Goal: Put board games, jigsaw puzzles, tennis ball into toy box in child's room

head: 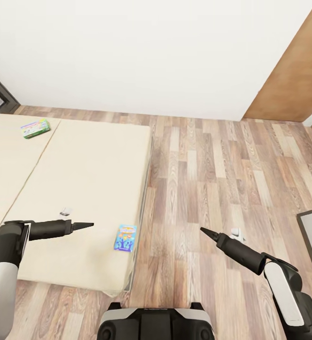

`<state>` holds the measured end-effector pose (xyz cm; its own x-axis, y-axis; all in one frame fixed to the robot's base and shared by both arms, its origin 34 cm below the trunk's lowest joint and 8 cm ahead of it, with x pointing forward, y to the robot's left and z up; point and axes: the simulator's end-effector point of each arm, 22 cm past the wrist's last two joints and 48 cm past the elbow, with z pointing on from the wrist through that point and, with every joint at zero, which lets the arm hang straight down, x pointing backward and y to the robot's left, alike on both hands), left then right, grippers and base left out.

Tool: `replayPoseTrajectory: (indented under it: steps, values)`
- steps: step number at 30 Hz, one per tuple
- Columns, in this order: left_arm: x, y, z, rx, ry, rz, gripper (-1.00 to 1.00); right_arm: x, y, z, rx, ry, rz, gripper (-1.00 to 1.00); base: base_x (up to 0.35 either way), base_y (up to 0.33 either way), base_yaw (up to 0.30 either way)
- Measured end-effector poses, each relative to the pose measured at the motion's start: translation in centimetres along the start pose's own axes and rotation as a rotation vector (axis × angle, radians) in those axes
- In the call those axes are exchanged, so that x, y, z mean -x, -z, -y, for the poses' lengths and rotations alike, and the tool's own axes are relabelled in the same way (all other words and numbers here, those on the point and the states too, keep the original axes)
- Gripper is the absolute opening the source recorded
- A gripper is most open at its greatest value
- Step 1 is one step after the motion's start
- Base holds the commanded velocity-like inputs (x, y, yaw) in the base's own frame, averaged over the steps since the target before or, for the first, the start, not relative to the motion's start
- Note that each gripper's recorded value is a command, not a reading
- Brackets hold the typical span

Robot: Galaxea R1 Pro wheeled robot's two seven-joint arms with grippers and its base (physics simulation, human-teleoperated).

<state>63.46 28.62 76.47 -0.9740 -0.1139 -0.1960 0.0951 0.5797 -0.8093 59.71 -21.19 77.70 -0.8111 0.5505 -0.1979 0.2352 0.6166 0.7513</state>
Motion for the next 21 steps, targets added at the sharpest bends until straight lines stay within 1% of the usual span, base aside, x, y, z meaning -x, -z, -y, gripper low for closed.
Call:
replayPoseTrajectory:
  steps: [6, 16, 21]
  values:
    - [0.3, 0.3, 0.4, -0.001, -0.008, 0.005, 1.0, 0.3, 0.2, -0.4, 0.007, 0.004, 0.006, 1.0, 0.0, 0.0, 0.015]
    - [0.8, 0.7, 0.8, -0.001, -0.018, 0.016, 1.0, 0.7, 0.4, -1.1, 0.016, 0.012, 0.015, 1.0, 0.0, 0.0, -0.039]
    - [0.9, 0.7, 1.0, -0.002, -0.022, 0.017, 1.0, 0.8, 0.6, -1.3, 0.019, 0.016, 0.019, 1.0, 0.0, 0.0, -0.13]
